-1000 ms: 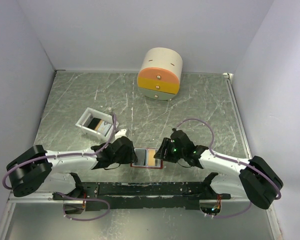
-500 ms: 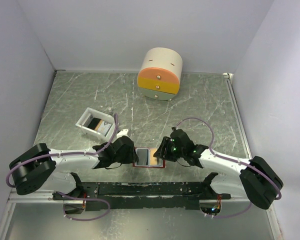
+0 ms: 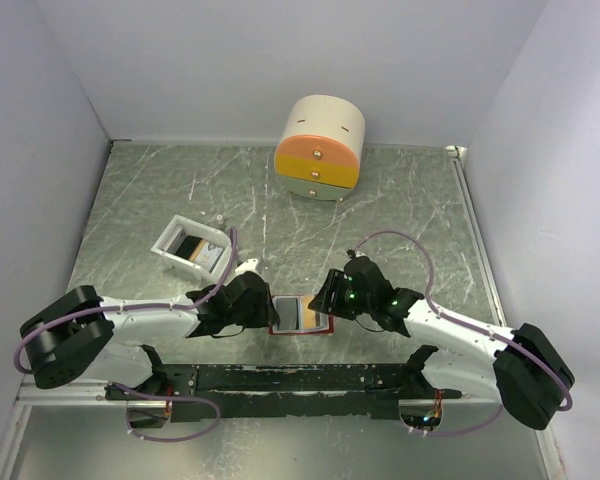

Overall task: Put the credit cards into the card holder
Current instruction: Insert the credit card into the card holder.

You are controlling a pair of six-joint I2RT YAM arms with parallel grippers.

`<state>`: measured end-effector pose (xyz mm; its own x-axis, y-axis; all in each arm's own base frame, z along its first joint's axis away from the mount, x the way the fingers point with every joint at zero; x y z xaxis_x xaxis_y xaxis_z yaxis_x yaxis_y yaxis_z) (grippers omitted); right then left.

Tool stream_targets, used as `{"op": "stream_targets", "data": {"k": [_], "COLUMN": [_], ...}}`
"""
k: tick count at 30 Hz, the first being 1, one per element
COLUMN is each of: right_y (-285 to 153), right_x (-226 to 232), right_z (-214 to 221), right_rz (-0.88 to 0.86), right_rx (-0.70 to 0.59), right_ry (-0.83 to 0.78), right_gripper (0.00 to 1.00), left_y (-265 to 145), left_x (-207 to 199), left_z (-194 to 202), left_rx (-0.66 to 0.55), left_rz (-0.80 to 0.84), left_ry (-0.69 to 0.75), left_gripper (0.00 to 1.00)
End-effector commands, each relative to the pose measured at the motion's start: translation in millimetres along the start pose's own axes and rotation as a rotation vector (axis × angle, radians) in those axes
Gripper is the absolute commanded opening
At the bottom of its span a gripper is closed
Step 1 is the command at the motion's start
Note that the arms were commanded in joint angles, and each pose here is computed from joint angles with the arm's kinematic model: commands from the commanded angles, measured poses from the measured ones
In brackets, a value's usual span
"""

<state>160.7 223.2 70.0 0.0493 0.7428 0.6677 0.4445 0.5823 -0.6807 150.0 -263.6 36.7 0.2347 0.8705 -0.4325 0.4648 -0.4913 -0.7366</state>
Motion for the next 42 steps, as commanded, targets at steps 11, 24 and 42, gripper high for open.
{"op": "stream_targets", "data": {"k": [11,24,42], "right_y": [-8,8,9], "right_x": [-5,-11,-23], "right_z": [-17,-13,-18], "right_rz": [0.114,0.11,0.176], "right_rx": [-0.062,-0.042,-0.071], "right_ry": [-0.048,-0.058,-0.102], "right_gripper": [0.54,0.55,0.55], "left_y": [3,5,8], "left_x": [-9,-10,-9], "left_z": [5,6,11], "left_rx": [0.03,0.033,0.05], "left_rz": [0.055,0.059,0.06], "left_ry": [-0.017,-0.018,-0.016], "left_gripper": [0.44,0.44,0.42]}}
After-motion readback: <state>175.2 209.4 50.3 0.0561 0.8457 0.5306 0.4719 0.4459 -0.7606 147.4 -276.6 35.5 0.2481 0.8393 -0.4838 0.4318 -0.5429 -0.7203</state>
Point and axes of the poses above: each gripper's point midway between its finger pads, its own y axis out along the fingers, its own x axis along the line the jaws close on, z = x × y, the point moved 2 cm from there along -y, back along the fingers, and after that the axes turned 6 degrees about y, right-handed, at the moved point
